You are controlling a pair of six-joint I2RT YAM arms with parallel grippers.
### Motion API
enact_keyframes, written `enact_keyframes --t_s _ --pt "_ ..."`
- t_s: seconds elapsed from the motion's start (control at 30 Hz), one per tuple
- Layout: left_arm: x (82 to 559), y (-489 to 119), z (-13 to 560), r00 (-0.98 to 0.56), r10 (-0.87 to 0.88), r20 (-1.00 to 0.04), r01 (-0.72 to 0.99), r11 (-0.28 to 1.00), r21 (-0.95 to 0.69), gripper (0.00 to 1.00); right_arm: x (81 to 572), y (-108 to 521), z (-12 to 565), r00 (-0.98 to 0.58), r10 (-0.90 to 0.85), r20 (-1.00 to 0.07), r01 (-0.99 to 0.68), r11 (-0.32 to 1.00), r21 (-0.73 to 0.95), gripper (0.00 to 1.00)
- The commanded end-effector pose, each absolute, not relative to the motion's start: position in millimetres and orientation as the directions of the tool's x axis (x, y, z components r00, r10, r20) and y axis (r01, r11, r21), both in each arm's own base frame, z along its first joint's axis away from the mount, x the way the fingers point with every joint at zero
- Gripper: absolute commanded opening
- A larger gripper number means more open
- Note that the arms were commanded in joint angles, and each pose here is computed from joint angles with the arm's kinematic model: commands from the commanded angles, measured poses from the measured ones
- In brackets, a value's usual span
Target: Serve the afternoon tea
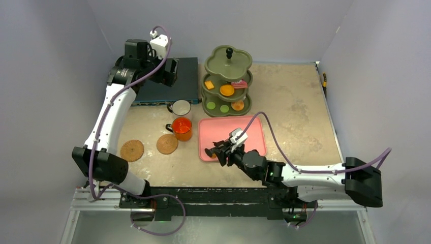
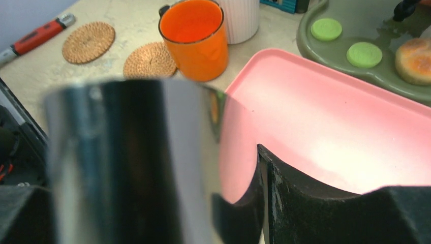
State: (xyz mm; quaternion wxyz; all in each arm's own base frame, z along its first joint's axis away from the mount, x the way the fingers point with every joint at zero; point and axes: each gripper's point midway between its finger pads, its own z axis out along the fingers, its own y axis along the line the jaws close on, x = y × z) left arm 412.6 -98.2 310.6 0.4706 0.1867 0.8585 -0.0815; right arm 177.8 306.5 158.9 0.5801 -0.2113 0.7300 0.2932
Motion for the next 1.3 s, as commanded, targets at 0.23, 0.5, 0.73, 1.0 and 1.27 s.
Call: enact_keyframes --t_s 0.23,0.5,0.73,1.0,1.27 --pt "401 -101 334 -0.440 0.214 -0.872 0.412 0.911 0.015 0.99 184 308 134 -0.250 -0.012 -0.968 -0.609 0.779 0.148 0.56" --pt "401 -101 336 -0.437 0.228 -0.870 0.422 0.906 0.026 0.99 181 312 125 -0.264 -0.024 -0.964 -0.610 0.779 0.147 0.57" --pt "401 -102 337 -0.437 0.225 -0.871 0.425 0.905 0.020 0.99 179 315 117 -0.272 -0.044 -0.961 -0.613 0.778 0.138 0.57" --pt "401 -100 343 -0.424 0.231 -0.876 0.419 0.907 0.036 0.99 181 309 108 -0.284 -0.057 -0.957 -0.586 0.800 0.127 0.53" --pt "401 -101 345 -0.422 0.225 -0.878 0.419 0.908 0.031 0.99 182 301 114 -0.269 -0.081 -0.960 -0.583 0.807 0.095 0.51"
